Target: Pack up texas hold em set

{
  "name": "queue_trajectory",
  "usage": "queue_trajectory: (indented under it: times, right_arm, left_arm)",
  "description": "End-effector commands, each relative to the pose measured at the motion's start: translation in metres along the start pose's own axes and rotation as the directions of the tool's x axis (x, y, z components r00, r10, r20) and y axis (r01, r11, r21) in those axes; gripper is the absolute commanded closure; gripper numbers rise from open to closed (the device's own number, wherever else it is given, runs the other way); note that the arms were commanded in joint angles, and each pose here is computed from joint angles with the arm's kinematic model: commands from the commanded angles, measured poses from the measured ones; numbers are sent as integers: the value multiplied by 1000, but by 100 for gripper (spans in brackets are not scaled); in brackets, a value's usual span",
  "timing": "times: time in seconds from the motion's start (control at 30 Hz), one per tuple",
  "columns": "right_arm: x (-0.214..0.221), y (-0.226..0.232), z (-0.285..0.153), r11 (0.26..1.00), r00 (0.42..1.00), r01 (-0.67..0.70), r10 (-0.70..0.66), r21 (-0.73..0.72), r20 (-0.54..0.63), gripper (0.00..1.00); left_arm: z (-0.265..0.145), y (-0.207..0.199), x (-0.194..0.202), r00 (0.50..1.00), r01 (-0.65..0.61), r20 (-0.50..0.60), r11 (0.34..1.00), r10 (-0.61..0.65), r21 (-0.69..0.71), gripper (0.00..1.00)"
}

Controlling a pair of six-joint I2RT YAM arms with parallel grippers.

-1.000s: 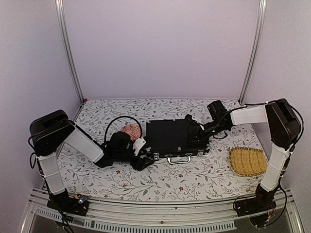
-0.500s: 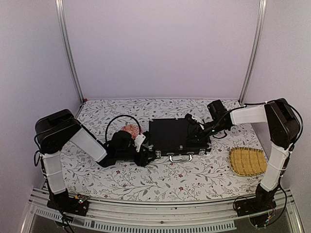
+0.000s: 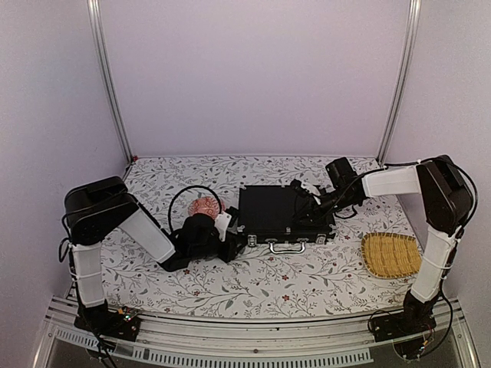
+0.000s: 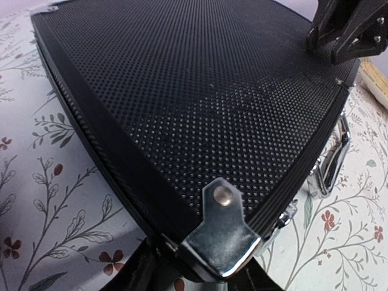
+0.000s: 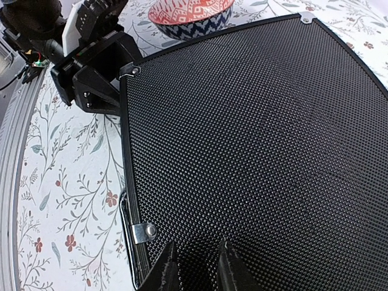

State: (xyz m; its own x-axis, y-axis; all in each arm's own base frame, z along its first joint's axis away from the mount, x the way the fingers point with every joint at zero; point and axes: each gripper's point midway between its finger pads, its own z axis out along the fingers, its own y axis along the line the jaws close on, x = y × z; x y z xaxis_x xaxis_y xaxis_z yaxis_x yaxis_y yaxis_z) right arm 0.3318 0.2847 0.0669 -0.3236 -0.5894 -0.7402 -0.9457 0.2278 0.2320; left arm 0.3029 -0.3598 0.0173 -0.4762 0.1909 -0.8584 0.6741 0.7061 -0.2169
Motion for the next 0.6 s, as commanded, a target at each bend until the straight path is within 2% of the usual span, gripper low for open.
queue_trajectory:
  times: [0.0,0.13,0.3,0.5,0.57]
  right_arm:
    - [109,28,25,975,916,-223,206,-8,-343,76]
    - [107,27,25,976,918,-219,204,-5,-340,76]
    - [104,25,21,980,922,-201,192,8,-336,75]
    - [82,19,8,990,942,-131,142,58,-304,64]
    - [65,19,-1,993,954,-77,99,87,-282,55]
  left_arm:
    - [8,-38,0,1000,2,23,998,-3,69,55]
    - [6,-36,5,1000,-3,0,999,3,43,44]
    - [-10,-25,5,998,-59,-32,998,58,-18,36]
    - [-31,-17,2,989,-122,-89,992,118,-40,34]
    - [-40,-13,-4,987,-130,-98,990,124,-51,34]
